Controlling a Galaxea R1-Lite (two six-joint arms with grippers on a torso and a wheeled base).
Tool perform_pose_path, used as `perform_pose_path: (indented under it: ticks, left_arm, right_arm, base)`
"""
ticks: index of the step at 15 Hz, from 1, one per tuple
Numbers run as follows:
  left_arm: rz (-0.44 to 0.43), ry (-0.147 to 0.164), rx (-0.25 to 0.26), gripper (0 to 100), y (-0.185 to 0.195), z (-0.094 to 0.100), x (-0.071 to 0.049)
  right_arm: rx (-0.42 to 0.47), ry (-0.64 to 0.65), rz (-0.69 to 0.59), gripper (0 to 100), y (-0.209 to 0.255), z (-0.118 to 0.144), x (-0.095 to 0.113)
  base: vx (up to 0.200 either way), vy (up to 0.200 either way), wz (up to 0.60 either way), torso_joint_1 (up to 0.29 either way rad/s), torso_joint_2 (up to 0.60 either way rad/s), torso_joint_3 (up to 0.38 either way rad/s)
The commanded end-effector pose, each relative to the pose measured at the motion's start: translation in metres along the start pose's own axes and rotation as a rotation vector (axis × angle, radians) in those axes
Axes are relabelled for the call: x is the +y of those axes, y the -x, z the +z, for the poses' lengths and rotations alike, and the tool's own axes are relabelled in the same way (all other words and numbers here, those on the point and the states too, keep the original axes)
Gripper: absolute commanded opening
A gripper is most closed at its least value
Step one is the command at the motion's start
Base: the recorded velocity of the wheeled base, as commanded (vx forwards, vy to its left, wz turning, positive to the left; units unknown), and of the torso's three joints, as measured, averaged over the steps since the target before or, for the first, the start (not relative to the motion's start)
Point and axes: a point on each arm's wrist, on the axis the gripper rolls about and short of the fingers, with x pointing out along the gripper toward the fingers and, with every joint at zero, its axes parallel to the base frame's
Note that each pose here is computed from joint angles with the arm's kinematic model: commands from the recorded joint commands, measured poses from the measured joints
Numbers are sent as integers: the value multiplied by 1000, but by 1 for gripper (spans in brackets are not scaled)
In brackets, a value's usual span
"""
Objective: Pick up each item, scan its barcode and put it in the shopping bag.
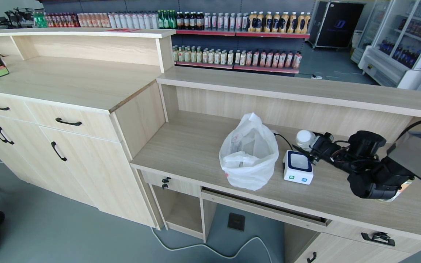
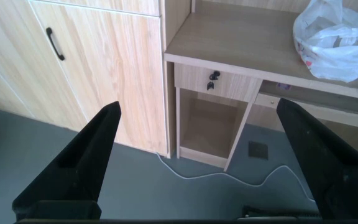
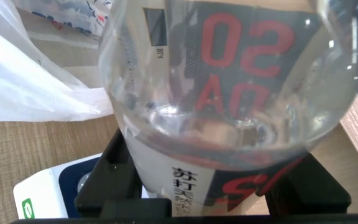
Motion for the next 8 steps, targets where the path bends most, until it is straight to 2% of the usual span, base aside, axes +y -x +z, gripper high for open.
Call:
perform_pose_path:
  ticks: [1,8]
  left_arm:
    - [0,1,0,100,0,0,0]
    - [0,1,1,100,0,0,0]
  right_arm:
    - [4,-11,3,0,-3,-2,6]
    - [4,-12,-18,0,-9,-8,4]
  base:
    - [0,0,0,0,0,0]
    - [0,0,0,0,0,0]
